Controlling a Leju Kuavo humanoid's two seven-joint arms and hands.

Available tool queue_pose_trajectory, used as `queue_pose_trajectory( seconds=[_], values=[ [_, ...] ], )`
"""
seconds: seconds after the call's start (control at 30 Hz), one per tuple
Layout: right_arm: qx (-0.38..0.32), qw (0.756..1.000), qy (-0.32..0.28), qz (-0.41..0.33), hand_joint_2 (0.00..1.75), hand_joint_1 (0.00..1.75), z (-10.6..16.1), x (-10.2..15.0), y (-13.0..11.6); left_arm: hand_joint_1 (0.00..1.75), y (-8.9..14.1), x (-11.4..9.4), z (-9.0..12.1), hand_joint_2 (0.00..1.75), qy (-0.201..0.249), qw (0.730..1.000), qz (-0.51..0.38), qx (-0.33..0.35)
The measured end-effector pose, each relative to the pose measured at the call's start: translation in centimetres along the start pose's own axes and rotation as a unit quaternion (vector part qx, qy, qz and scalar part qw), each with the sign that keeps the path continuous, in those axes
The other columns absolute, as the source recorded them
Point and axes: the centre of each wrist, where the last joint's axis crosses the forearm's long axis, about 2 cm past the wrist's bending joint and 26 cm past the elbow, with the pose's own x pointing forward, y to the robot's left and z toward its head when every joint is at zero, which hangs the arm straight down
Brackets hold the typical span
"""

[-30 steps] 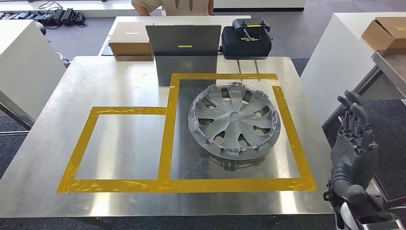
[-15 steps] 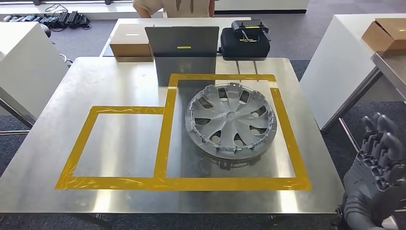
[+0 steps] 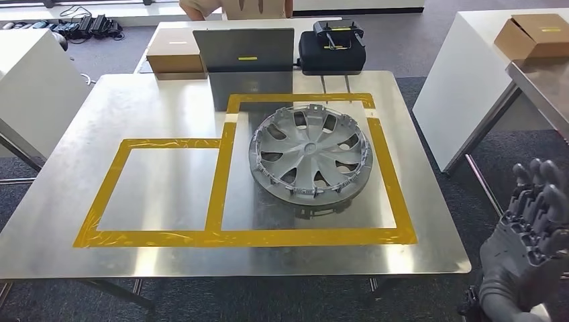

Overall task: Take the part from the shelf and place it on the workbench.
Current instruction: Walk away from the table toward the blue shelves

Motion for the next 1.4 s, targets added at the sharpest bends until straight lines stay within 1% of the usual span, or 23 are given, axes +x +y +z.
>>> queue_pose_trajectory(
  seconds=[0.37, 0.73, 1.13, 1.4],
  values=[
    [-0.004, 1.000, 0.002, 0.011, 0.00, 0.00, 0.2, -0.2, 0.2, 0.00, 0.6, 0.4, -0.1, 0.00, -0.016, 1.000, -0.001, 0.003],
    [0.002, 1.000, 0.006, 0.006, 0.00, 0.00, 0.4, -0.3, 0.5, 0.00, 0.8, 0.5, -0.2, 0.00, -0.018, 1.000, 0.001, 0.004],
    [0.021, 0.999, 0.028, 0.002, 0.00, 0.00, 1.7, 0.0, 0.5, 0.00, 0.2, 0.6, -0.2, 0.00, -0.018, 1.000, 0.005, -0.005],
    [0.024, 0.998, 0.054, 0.010, 0.00, 0.00, 2.9, 0.3, -0.5, 0.00, 0.0, 0.5, -0.2, 0.00, -0.017, 1.000, -0.001, -0.011]
  ],
)
